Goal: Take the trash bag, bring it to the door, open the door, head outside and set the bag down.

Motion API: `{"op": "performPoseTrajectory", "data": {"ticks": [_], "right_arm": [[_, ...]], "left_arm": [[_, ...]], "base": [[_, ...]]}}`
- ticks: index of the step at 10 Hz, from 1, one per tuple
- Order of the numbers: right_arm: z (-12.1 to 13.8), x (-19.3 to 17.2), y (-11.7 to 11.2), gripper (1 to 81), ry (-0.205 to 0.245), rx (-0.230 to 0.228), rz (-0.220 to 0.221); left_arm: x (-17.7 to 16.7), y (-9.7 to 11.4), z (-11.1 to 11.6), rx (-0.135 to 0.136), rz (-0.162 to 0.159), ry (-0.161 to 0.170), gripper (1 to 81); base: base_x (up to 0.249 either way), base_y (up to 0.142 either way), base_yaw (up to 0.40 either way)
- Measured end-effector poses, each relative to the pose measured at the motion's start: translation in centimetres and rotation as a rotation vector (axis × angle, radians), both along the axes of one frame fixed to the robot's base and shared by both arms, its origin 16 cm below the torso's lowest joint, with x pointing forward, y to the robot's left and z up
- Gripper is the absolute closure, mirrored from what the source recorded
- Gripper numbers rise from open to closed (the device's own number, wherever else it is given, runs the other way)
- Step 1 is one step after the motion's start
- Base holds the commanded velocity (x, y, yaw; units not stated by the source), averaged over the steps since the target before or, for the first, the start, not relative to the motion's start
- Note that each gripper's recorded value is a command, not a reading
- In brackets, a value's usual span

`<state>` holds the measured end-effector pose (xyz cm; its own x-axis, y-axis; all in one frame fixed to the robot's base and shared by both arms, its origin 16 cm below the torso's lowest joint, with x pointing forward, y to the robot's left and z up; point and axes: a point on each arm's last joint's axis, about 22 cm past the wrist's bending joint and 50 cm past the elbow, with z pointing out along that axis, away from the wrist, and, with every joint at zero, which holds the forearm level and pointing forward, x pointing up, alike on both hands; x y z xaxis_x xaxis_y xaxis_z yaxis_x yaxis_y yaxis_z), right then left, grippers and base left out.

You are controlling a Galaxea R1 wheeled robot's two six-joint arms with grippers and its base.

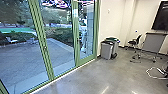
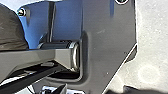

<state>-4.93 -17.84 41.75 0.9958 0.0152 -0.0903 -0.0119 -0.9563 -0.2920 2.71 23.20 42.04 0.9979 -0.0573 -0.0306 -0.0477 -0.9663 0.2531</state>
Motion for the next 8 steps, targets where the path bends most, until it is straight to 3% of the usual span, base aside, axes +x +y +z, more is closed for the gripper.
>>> {"op": "performPoseTrajectory", "data": {"ticks": [8], "right_arm": [[0.03,-0.07,0.49,1.0,-0.011,0.006,0.005]], "left_arm": [[0.01,-0.77,0.01,-0.009,-0.001,0.000,81.1]], "base": [[0.178,0.000,0.000]]}}
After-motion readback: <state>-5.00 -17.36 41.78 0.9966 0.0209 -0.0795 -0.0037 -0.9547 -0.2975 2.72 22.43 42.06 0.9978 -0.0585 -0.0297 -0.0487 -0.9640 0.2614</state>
